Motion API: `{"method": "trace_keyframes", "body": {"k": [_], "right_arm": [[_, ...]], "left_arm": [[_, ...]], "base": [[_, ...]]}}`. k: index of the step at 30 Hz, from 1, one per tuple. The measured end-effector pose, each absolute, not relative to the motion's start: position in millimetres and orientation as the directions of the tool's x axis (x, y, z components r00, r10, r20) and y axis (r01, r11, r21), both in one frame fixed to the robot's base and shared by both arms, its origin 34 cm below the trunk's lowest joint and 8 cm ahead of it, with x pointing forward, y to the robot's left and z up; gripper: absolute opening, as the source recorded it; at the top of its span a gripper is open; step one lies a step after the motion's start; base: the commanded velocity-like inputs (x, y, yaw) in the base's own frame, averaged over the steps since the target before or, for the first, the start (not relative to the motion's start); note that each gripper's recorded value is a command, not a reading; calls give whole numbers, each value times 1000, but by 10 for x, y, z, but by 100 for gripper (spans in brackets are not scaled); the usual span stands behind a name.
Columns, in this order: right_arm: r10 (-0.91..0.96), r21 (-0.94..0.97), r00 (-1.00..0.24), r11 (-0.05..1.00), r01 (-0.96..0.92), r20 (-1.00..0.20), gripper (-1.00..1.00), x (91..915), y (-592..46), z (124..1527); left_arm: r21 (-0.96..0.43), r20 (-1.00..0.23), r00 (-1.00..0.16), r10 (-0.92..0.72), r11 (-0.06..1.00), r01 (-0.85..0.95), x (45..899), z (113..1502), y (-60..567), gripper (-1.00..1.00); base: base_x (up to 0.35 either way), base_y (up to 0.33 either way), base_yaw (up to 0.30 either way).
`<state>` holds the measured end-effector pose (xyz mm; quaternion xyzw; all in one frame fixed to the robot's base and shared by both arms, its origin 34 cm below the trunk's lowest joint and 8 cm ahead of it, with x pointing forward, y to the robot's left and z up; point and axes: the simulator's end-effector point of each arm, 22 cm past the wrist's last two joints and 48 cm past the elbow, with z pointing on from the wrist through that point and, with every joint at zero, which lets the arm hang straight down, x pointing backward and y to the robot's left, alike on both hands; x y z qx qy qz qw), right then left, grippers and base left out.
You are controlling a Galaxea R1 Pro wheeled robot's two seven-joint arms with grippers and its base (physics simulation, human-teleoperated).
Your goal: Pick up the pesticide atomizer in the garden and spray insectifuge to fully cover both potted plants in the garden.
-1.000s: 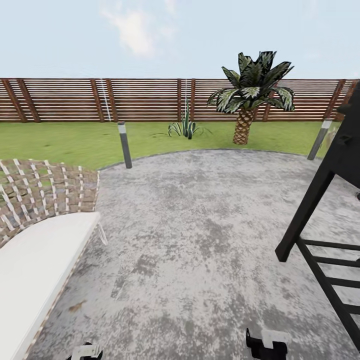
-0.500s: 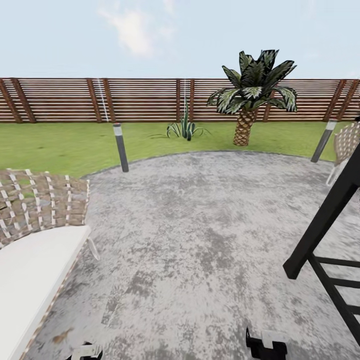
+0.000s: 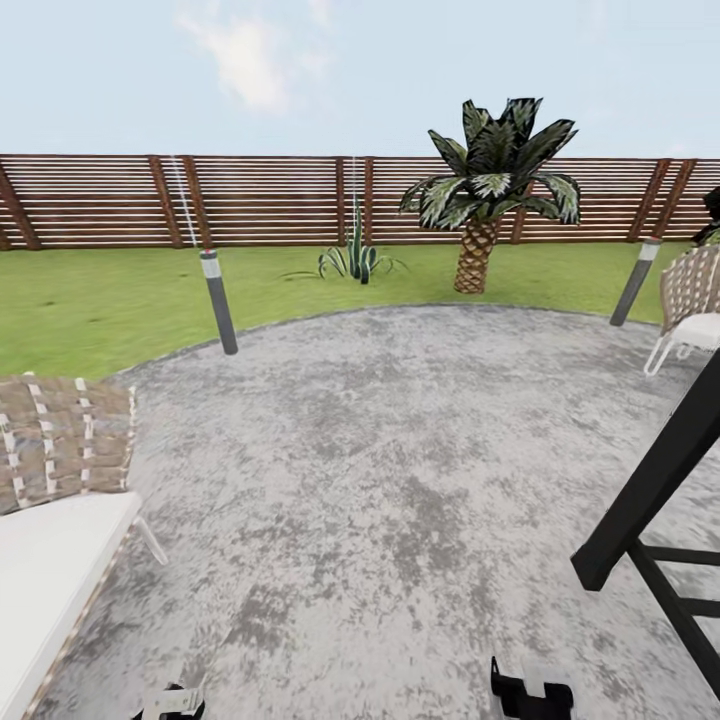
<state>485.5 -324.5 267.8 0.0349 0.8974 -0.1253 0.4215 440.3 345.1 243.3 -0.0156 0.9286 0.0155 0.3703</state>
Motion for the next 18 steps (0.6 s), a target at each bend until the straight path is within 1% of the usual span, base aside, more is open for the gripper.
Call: {"method": "trace_keyframes", "body": {"k": [18], "right_arm": [[-45, -196, -646, 967, 164, -762, 100, 4816, -3239, 2660]], "left_arm": [[17, -688, -725, -19, 999, -42, 4402, 2432, 3453, -100]], "base": [[340, 0, 0]]}}
